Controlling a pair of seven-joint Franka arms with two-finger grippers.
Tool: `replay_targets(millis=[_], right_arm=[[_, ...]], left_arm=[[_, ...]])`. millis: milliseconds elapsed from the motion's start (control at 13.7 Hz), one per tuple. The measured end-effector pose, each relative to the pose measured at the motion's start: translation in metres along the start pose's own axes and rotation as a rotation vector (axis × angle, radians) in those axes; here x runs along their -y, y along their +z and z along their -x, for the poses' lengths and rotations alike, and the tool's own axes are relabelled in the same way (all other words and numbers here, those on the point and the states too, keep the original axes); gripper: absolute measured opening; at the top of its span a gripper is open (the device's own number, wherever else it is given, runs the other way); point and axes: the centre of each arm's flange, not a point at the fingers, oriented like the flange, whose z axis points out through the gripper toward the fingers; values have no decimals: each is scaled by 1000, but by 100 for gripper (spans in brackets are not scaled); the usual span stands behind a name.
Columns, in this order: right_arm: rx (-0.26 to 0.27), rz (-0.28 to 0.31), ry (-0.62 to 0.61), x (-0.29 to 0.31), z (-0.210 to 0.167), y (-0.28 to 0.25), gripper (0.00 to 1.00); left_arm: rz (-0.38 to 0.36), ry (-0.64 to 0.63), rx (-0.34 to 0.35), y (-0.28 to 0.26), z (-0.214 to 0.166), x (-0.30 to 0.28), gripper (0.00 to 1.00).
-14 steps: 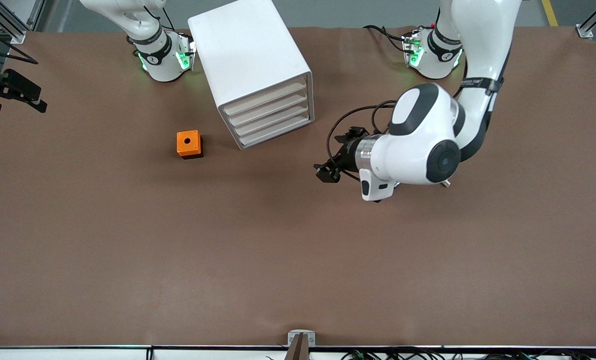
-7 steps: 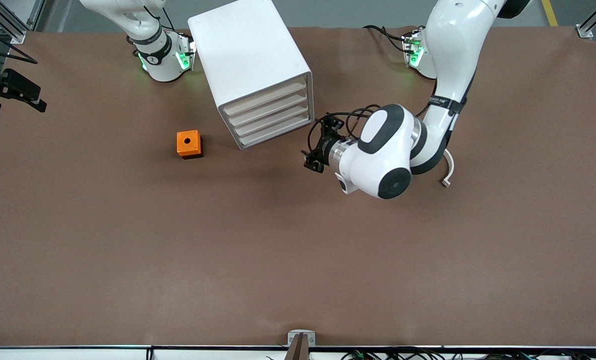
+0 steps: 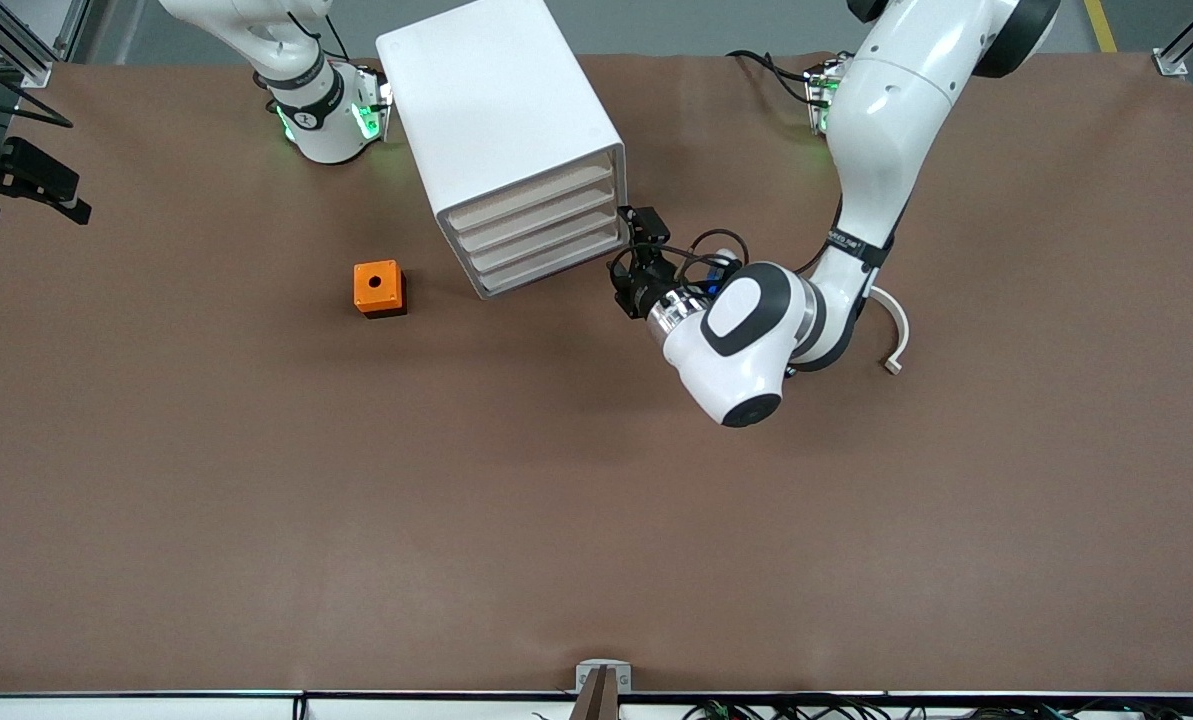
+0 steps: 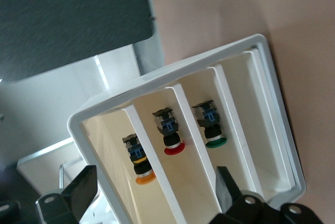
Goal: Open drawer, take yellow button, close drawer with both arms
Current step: 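Move the left gripper toward the white cabinet's drawer handle, then grasp the drawer handle with the left gripper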
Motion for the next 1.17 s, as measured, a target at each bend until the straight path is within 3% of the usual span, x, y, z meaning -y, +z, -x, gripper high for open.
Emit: replay_targets(millis=[437, 510, 656, 729, 802, 1166], right_arm=[[0, 0, 0, 0, 0, 0, 100], [0, 0, 0, 0, 0, 0, 100], [0, 0, 0, 0, 0, 0, 100], [0, 0, 0, 0, 0, 0, 100], [0, 0, 1, 0, 0, 0, 100], [0, 0, 1, 0, 0, 0, 100]], left_arm=[[-96, -156, 44, 12, -3, -17, 95], [-101, -160, 39, 16, -2, -17, 85], [-109, -162, 23, 25, 2, -15, 80], [-115, -158, 13, 31, 5, -14, 67], [-125, -153, 4, 39, 9, -12, 63], [-169, -171, -36, 72, 15, -10, 63]])
